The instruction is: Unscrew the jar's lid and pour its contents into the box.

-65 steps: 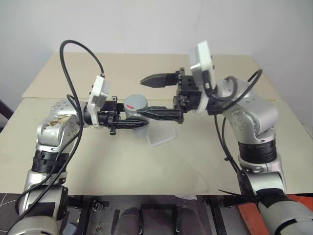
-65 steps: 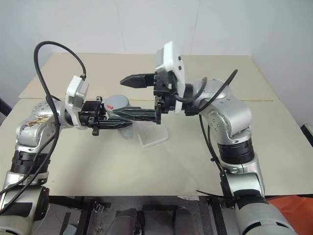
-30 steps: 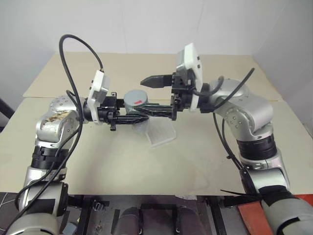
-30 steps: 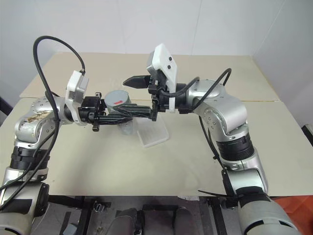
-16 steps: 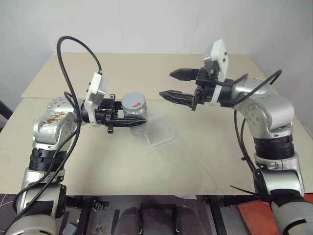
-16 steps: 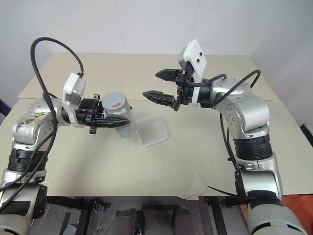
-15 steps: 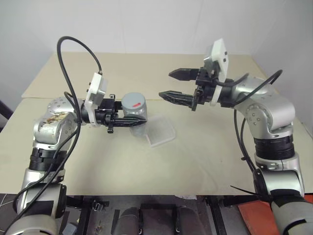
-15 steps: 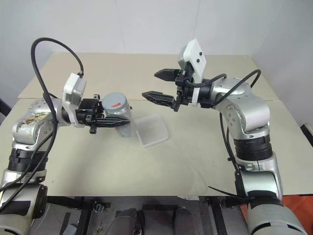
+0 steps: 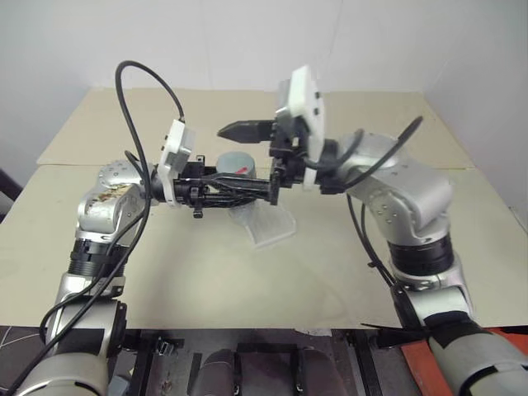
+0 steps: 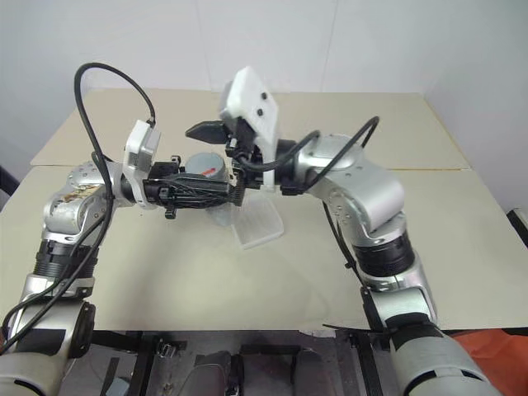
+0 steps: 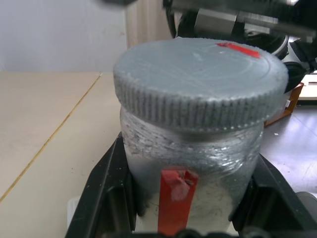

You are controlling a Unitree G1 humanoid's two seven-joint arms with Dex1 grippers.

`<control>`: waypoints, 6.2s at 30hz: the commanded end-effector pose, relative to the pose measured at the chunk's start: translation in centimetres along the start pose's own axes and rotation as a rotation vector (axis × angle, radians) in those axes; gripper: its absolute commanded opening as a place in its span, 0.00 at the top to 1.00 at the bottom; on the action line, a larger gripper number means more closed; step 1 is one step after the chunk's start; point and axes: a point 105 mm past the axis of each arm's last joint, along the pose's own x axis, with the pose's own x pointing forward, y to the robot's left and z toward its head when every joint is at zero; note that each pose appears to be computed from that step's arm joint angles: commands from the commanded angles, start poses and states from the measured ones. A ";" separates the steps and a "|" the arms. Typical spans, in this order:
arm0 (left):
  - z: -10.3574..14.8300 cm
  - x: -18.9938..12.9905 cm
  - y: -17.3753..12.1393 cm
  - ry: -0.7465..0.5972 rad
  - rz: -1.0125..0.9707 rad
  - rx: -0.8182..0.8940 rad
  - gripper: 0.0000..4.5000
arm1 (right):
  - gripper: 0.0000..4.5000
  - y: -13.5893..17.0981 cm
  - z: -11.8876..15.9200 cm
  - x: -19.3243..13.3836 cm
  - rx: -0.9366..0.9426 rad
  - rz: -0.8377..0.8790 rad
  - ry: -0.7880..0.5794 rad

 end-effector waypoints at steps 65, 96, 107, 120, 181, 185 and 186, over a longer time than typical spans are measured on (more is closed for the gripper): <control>1.7 -0.5 0.2 0.003 0.014 0.064 0.57 | 0.02 -0.4 1.9 0.3 0.009 0.044 -0.051; 1.8 -1.1 -0.2 0.023 0.019 0.063 0.57 | 0.02 -5.3 -0.5 -4.1 0.025 -0.179 0.010; 1.6 -1.1 -0.5 0.023 0.009 0.052 0.57 | 0.02 -6.2 -1.1 -6.2 0.024 -0.236 0.048; 1.5 -1.2 -0.2 0.016 0.028 0.049 0.57 | 0.02 -5.8 -0.9 -7.6 0.005 -0.231 0.069; 0.6 -1.3 0.0 0.029 0.075 0.053 0.57 | 0.39 -6.6 0.9 -5.3 0.074 -0.327 0.014; 0.8 -2.6 0.5 0.030 0.155 0.058 0.57 | 0.39 -7.5 -4.8 -9.0 0.015 -0.498 0.164; 0.8 -2.9 0.6 0.032 0.175 0.061 0.57 | 0.39 -7.4 -6.2 -9.9 0.026 -0.527 0.198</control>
